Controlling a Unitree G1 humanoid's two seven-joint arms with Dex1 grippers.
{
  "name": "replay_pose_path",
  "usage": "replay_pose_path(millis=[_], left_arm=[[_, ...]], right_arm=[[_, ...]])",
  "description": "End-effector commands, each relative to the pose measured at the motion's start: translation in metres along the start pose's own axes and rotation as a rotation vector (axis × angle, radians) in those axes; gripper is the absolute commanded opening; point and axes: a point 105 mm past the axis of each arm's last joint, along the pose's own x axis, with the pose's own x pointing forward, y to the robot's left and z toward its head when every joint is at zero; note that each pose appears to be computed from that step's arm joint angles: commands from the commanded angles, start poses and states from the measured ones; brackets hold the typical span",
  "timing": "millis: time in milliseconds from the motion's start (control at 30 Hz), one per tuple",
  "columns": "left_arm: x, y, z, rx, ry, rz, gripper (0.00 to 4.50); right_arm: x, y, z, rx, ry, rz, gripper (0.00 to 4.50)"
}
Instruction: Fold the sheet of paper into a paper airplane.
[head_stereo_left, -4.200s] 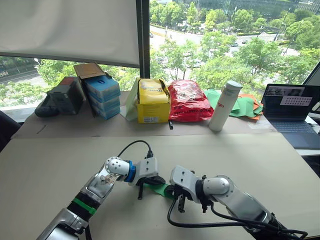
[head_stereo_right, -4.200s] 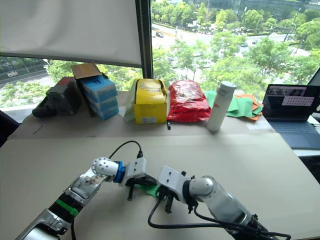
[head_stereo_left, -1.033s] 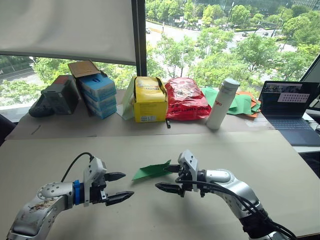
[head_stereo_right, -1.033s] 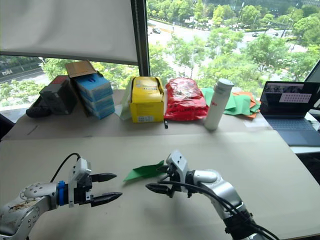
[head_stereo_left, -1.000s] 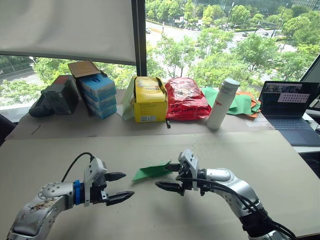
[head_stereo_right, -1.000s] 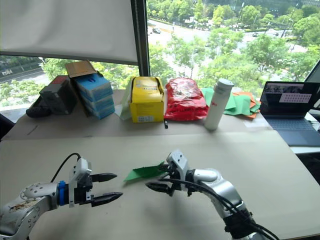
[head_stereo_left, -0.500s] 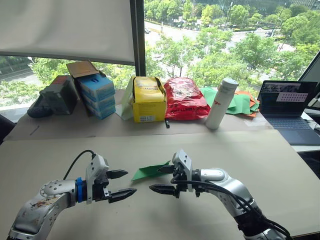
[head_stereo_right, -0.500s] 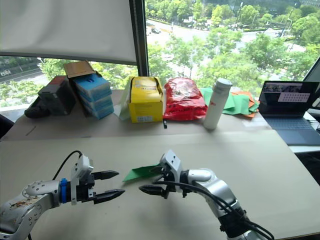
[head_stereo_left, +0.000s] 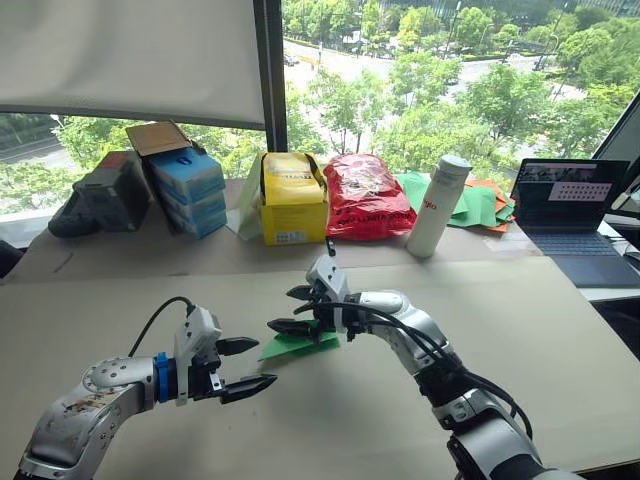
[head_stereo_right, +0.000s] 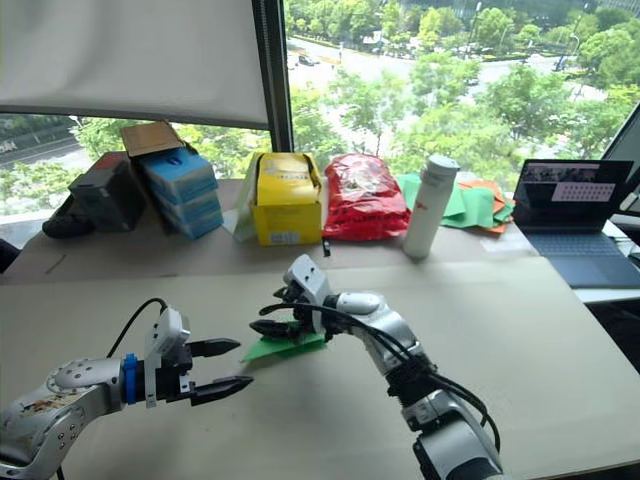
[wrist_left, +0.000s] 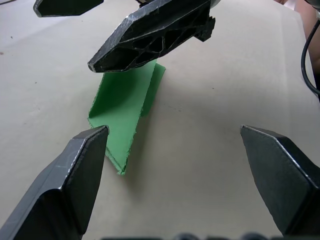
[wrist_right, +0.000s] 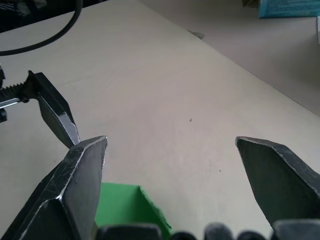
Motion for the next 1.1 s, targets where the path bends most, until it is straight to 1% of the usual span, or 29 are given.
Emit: replay_pose_path(millis=[33, 100, 200, 267, 367, 433, 500, 633, 700, 833, 967, 1100], left_arm=[[0.001, -0.005, 0.010, 0.032, -0.023, -0.014, 4.46], [0.001, -0.005, 0.010, 0.028, -0.022, -0.013, 4.46], [0.001, -0.006, 0.009, 0.025, -0.020, -0.013, 4.46], [0.001, -0.007, 0.009, 0.023, -0.019, -0.013, 4.46], [0.001, -0.007, 0.009, 0.021, -0.017, -0.013, 4.46], [0.002, -0.007, 0.009, 0.021, -0.016, -0.014, 4.46], [0.002, -0.007, 0.009, 0.021, -0.014, -0.016, 4.46], [0.000, -0.006, 0.008, 0.025, -0.008, -0.015, 4.46], [0.000, -0.006, 0.009, 0.026, -0.007, -0.016, 4.46], [0.001, -0.005, 0.009, 0.028, -0.004, -0.019, 4.46], [0.001, -0.005, 0.009, 0.029, -0.001, -0.023, 4.46], [0.001, -0.005, 0.010, 0.029, -0.003, -0.023, 4.46]], right_arm=[[-0.002, -0.002, 0.012, -0.024, -0.045, 0.015, 4.50], [-0.005, -0.005, 0.015, -0.035, -0.050, 0.008, 4.50], [-0.018, -0.007, 0.029, -0.070, -0.099, 0.006, 4.50], [-0.033, 0.002, 0.042, -0.131, -0.141, 0.041, 4.50], [-0.050, 0.014, 0.046, -0.193, -0.148, 0.083, 4.50], [-0.066, 0.028, 0.038, -0.276, -0.109, 0.131, 4.50], [-0.076, 0.036, 0.030, -0.308, -0.071, 0.162, 4.50], [-0.093, 0.060, 0.009, -0.234, -0.002, 0.261, 4.50], [-0.091, 0.062, -0.002, -0.210, 0.021, 0.255, 4.50], [-0.078, 0.056, -0.015, -0.172, 0.037, 0.213, 4.50], [-0.055, 0.039, -0.014, -0.129, 0.026, 0.161, 4.50], [-0.034, 0.025, -0.016, -0.118, 0.059, 0.144, 4.50]])
